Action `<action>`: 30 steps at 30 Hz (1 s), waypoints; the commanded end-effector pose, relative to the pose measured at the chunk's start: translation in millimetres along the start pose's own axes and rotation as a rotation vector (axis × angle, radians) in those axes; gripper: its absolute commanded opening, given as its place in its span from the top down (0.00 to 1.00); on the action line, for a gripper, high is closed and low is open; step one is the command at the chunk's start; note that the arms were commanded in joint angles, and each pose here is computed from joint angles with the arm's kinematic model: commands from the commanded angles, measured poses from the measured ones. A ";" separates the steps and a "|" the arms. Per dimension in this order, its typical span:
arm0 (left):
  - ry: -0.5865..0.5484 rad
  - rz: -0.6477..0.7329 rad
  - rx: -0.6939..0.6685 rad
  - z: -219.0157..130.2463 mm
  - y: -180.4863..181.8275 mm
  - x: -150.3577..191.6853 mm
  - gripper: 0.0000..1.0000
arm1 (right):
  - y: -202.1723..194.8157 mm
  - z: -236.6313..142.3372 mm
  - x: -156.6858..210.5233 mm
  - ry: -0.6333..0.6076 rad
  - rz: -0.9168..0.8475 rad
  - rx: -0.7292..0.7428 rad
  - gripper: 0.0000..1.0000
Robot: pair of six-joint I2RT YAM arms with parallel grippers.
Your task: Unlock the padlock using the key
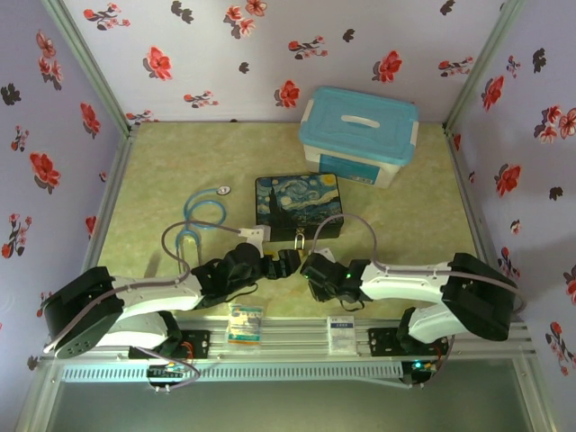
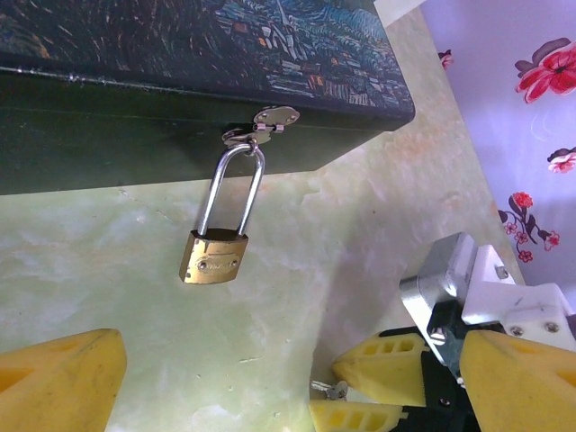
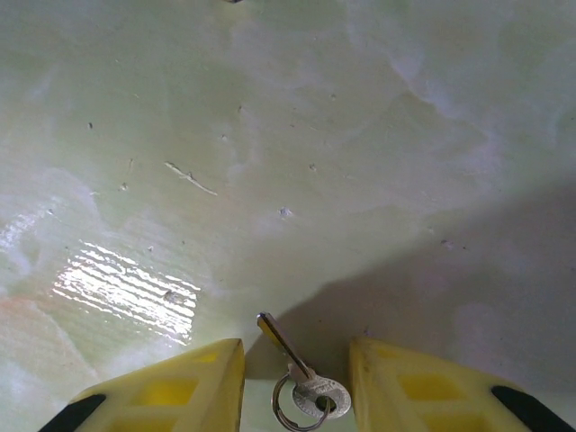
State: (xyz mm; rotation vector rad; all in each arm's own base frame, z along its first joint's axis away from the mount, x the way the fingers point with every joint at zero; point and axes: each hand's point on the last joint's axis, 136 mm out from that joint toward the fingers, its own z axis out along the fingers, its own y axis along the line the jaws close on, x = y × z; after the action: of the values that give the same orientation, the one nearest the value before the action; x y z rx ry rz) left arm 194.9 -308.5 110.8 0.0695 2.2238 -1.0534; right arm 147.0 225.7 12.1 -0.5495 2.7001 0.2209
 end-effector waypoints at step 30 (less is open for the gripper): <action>-0.017 -0.064 0.036 28.1 0.6 18.6 0.28 | -6.2 -3.6 13.4 -0.068 0.148 -0.173 0.97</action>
State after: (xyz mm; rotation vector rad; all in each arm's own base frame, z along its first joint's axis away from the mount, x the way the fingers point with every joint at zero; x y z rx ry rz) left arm 192.3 -326.2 75.8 0.0467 2.2747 -1.0613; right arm 146.6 223.1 19.0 -0.3669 2.6137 0.4891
